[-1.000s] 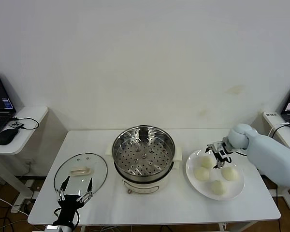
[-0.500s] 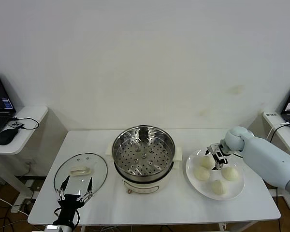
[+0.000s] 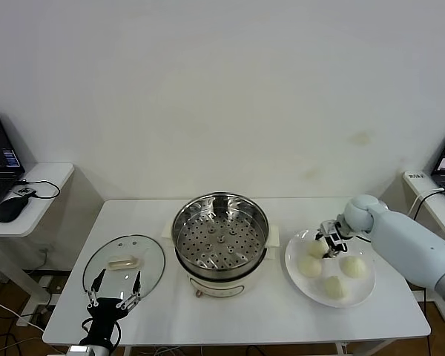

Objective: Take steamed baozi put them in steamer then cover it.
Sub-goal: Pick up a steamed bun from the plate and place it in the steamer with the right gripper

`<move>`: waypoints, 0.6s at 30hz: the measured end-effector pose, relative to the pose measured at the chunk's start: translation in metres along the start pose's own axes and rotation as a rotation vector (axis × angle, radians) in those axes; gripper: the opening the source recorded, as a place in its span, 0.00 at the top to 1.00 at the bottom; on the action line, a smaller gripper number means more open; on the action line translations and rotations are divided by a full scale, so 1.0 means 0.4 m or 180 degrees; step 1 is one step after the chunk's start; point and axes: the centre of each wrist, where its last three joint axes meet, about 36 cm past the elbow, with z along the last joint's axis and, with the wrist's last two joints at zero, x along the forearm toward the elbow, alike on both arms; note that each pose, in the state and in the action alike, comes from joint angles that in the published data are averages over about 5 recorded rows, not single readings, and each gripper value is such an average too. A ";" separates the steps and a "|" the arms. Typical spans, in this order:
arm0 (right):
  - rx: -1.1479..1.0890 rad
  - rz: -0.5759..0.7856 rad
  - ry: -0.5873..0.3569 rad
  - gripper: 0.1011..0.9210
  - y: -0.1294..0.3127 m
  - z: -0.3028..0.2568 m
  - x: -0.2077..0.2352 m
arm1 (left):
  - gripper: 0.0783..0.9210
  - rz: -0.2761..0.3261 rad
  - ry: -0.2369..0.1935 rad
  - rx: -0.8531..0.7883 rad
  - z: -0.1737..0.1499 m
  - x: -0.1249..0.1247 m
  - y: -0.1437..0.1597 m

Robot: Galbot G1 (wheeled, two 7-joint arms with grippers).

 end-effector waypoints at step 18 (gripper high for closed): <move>0.0037 0.0257 -0.0076 0.52 -0.066 0.011 0.227 | 0.12 0.0030 -0.0051 0.0000 -0.015 -0.004 -0.001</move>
